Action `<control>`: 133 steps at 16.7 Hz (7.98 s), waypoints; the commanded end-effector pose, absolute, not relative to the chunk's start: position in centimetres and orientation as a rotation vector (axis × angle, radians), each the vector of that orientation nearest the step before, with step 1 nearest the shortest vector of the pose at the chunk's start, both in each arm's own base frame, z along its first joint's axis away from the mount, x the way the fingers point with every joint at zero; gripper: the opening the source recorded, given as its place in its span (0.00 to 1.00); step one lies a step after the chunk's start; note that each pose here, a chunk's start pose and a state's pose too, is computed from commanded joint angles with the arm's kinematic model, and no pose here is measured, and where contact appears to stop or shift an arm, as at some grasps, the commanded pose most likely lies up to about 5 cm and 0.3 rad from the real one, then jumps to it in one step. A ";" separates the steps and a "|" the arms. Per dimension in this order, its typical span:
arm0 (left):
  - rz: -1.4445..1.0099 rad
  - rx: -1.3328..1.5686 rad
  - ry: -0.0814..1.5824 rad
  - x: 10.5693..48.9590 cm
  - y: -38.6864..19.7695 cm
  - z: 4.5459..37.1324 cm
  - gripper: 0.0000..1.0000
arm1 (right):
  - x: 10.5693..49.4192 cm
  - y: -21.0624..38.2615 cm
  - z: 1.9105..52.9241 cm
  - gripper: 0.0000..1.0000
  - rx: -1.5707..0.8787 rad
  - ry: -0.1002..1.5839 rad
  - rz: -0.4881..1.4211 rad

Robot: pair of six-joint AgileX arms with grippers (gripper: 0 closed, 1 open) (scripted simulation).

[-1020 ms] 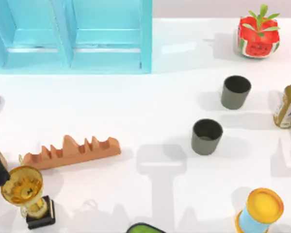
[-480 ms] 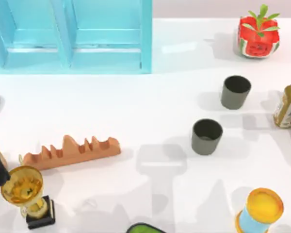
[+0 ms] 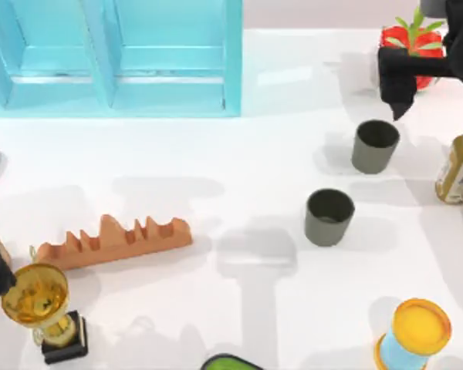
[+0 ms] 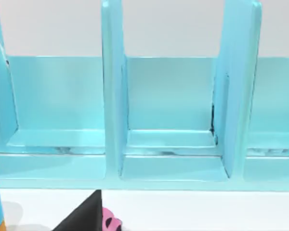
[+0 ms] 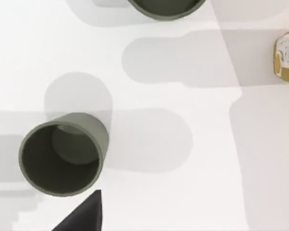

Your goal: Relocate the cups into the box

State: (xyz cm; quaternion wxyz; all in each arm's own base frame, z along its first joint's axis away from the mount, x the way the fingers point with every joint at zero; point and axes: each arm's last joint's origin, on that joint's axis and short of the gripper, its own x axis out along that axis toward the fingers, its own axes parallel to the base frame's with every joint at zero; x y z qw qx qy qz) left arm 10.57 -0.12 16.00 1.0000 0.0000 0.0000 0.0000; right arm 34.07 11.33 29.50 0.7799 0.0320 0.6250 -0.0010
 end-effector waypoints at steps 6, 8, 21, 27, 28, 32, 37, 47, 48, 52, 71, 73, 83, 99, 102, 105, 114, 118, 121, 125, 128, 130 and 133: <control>0.000 0.000 0.000 10.6 -0.1 16.0 1.00 | 42.0 15.6 25.8 1.00 0.012 1.467 -0.012; 0.000 0.000 0.000 10.6 -0.1 16.0 1.00 | 43.5 16.1 24.8 1.00 0.008 1.473 -0.010; 0.000 0.000 0.000 10.6 -0.1 16.0 1.00 | 45.2 16.5 20.8 1.00 0.008 1.472 -0.007; 0.000 0.000 0.000 10.6 -0.1 16.0 1.00 | 45.7 16.5 14.3 1.00 0.009 1.469 -0.006; 0.000 0.000 0.000 10.6 -0.1 16.0 1.00 | 45.6 16.5 13.9 1.00 0.009 1.471 -0.007; 0.000 0.000 0.000 10.6 -0.1 16.0 1.00 | 45.6 16.5 13.9 1.00 0.009 1.471 -0.007; 0.000 0.000 0.000 10.6 -0.1 16.0 1.00 | 45.6 16.5 13.9 0.62 0.009 1.471 -0.007; 0.000 0.000 0.000 10.6 -0.1 16.0 1.00 | 45.6 16.5 13.9 0.00 0.009 1.471 -0.007; 0.000 0.000 0.000 10.6 -0.1 16.0 1.00 | 45.6 16.5 13.9 0.00 0.009 1.471 -0.007; 0.000 0.000 0.000 10.6 -0.1 16.0 1.00 | 45.6 16.5 13.9 0.00 0.009 1.471 -0.007; 0.000 0.000 0.000 10.6 -0.1 16.0 1.00 | 45.5 6.7 23.7 0.00 0.004 1.473 -0.006; 0.000 0.000 0.000 10.6 -0.1 16.0 1.00 | 45.6 6.6 24.0 0.00 0.004 1.456 0.005; 0.000 0.000 0.000 10.6 -0.1 16.0 1.00 | 38.8 -4.1 28.8 0.00 -0.037 1.380 0.097; 0.000 0.000 0.000 10.6 -0.1 16.0 1.00 | 20.7 -12.1 28.2 0.00 0.046 1.503 0.026; 0.000 0.000 0.000 10.6 -0.1 16.0 1.00 | 20.9 -12.1 27.7 0.00 0.045 1.508 0.030; 0.000 0.000 0.000 10.6 -0.1 16.0 1.00 | 21.1 -12.4 25.4 0.00 0.044 1.508 0.033; 0.000 0.000 0.000 10.6 -0.1 16.0 1.00 | 21.0 -12.7 21.7 0.00 0.046 1.503 0.026; 0.000 0.000 0.000 10.6 -0.1 16.0 1.00 | 21.0 -12.7 21.7 0.30 0.046 1.503 0.026; 0.000 0.000 0.000 10.6 -0.1 16.0 1.00 | 21.0 -12.7 21.7 0.53 0.046 1.503 0.026; 0.000 0.000 0.000 10.6 -0.1 16.0 1.00 | 21.0 -12.7 21.7 0.83 0.046 1.503 0.026; 0.000 0.000 0.000 10.6 -0.1 16.0 1.00 | 21.0 -12.7 21.7 1.00 0.046 1.503 0.026; 0.000 0.000 0.000 10.6 -0.1 16.0 1.00 | 21.0 -12.7 21.7 1.00 0.046 1.503 0.026; 0.000 0.000 0.000 10.6 -0.1 16.0 1.00 | 21.0 -12.7 21.7 1.00 0.046 1.503 0.026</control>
